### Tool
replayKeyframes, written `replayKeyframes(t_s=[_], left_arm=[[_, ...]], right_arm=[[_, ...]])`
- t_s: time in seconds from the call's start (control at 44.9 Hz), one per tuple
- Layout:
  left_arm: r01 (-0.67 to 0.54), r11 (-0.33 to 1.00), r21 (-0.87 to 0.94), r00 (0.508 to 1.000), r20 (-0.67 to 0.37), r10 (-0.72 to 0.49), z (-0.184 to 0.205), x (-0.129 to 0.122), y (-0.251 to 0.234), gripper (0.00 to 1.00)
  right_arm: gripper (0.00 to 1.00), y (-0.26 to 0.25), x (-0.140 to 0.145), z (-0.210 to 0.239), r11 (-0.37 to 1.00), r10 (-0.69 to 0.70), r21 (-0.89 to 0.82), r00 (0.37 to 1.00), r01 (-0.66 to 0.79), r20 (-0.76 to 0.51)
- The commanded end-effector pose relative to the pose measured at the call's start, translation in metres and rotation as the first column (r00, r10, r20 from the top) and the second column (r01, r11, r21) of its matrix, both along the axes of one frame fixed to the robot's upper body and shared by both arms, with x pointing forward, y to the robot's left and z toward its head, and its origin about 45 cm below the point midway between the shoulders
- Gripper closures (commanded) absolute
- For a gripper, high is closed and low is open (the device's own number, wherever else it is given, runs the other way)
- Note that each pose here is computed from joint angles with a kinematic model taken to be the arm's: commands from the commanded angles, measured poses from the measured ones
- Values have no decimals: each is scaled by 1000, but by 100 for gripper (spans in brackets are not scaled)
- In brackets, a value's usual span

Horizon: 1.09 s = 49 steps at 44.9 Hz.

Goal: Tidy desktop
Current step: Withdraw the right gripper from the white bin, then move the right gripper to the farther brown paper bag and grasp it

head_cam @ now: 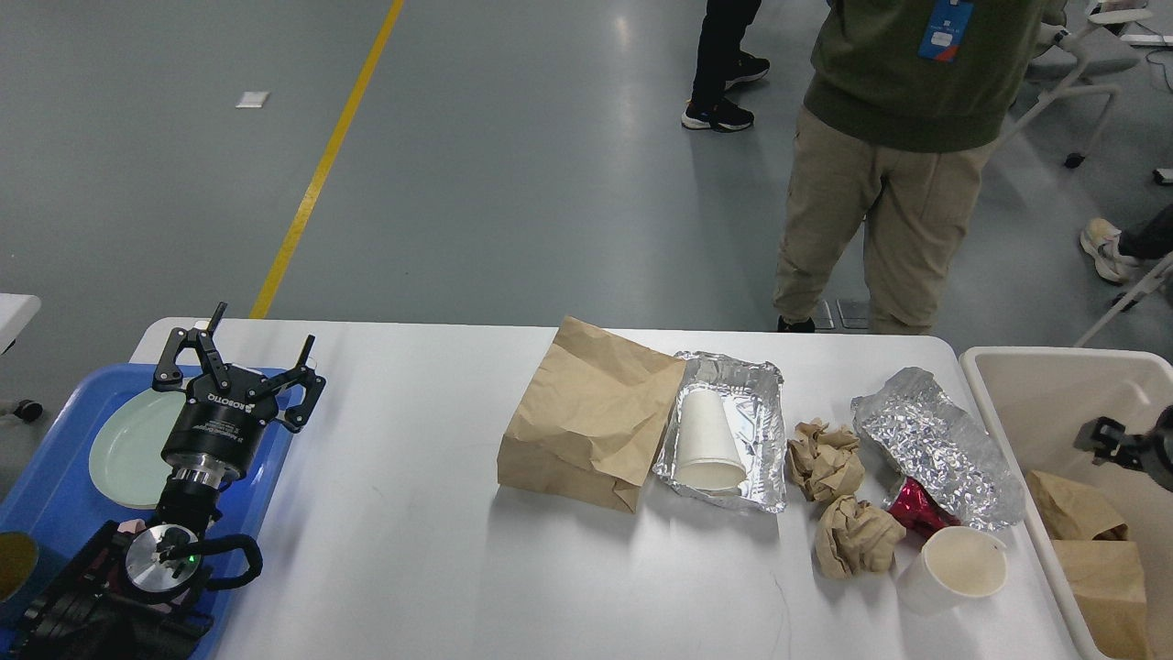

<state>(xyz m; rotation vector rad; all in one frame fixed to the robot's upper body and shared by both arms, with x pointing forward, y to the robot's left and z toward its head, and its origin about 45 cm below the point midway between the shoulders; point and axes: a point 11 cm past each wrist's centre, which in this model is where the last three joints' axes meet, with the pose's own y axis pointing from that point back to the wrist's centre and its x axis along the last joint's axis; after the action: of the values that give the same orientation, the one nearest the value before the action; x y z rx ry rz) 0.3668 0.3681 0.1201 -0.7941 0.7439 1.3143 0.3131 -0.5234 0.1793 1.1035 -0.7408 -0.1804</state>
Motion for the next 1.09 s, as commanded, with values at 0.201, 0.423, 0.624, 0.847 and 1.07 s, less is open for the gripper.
replayKeyframes(t_s=[0.201,0.423,0.624,0.847,1.07], left_arm=[[2,1000,-1,1000,1,-2,0,0,-1,4],[1,1000,0,1000,0,-1,0,0,0,4],[0,1000,1,1000,0,0,0,0,0,4],[0,1000,1,1000,0,0,0,0,0,4],[0,1000,1,1000,0,0,0,0,0,4]], right_arm=[[0,125,46,130,960,233,195,958,-200,-167],[0,220,39,188,867,429,358,884,-346,-185],[0,277,-2,204,776,563,459,804,-433,-192],[0,284,-13,205,774,574,442,798,-453,-187],[0,287,1,206,785,556,382,826,-487,-90]])
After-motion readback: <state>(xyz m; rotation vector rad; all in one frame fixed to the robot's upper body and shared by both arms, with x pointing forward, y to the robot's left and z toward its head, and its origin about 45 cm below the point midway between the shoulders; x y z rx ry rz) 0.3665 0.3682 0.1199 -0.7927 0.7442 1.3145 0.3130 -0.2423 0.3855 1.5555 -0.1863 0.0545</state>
